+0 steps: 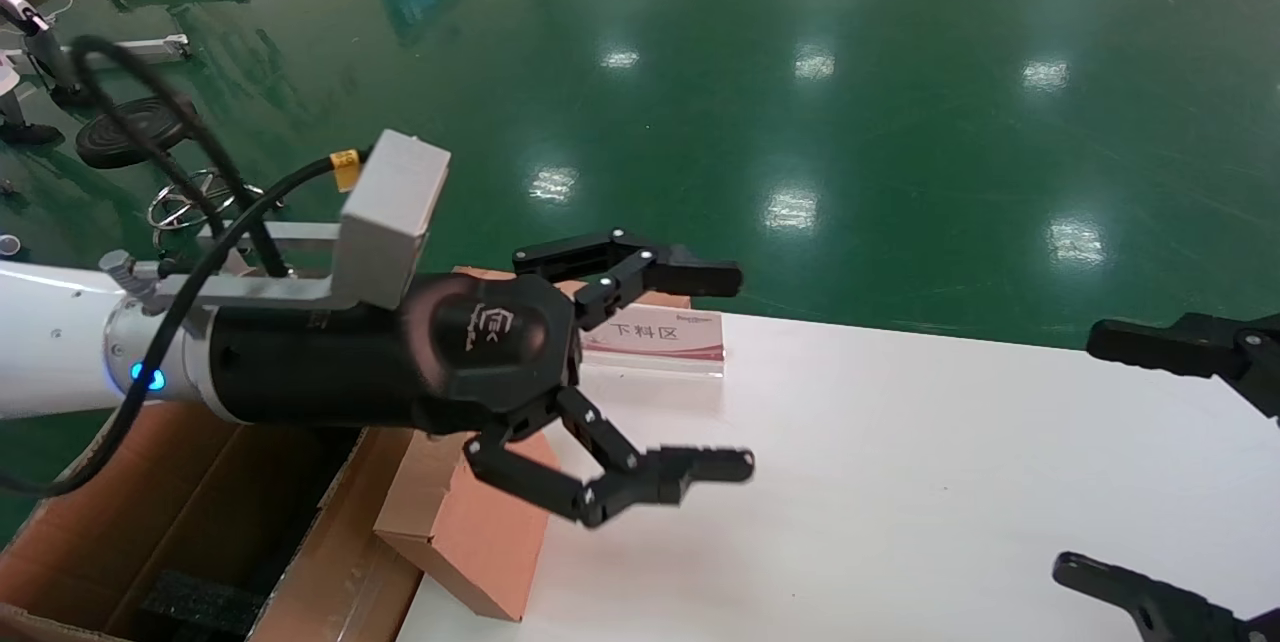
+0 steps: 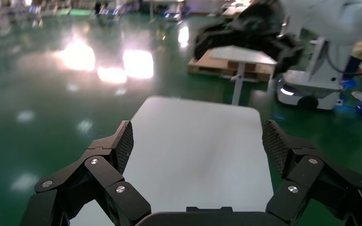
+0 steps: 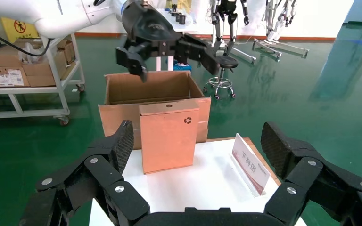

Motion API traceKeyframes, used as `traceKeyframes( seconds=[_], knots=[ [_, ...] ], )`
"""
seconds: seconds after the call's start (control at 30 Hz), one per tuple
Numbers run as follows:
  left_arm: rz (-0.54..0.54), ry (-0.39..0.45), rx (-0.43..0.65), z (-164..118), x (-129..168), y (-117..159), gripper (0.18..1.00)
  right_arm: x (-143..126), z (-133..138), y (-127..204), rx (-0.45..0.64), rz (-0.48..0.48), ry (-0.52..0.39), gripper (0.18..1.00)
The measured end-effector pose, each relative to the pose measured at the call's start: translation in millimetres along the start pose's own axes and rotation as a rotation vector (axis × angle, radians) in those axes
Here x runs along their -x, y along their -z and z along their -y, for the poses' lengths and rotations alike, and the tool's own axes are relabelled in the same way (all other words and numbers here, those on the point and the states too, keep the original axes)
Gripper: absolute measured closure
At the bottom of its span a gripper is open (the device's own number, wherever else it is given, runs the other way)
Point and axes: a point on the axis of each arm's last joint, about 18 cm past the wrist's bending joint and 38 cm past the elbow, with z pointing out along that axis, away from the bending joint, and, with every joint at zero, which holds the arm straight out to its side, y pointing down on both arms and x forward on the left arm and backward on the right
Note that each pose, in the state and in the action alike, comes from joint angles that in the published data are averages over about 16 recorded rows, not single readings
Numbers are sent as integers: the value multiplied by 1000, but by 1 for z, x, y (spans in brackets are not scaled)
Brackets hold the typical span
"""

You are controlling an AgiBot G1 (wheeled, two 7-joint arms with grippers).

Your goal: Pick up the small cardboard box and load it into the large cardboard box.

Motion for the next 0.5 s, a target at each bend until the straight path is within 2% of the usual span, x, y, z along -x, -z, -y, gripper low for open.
traceKeyframes(
  seconds=[0.23,0.5],
  knots=[
    [108,169,131,-9,12,13,184,0,0,0,0,0,0,178],
    [268,419,299,-15,27,33,184,0,0,0,0,0,0,178]
  ],
)
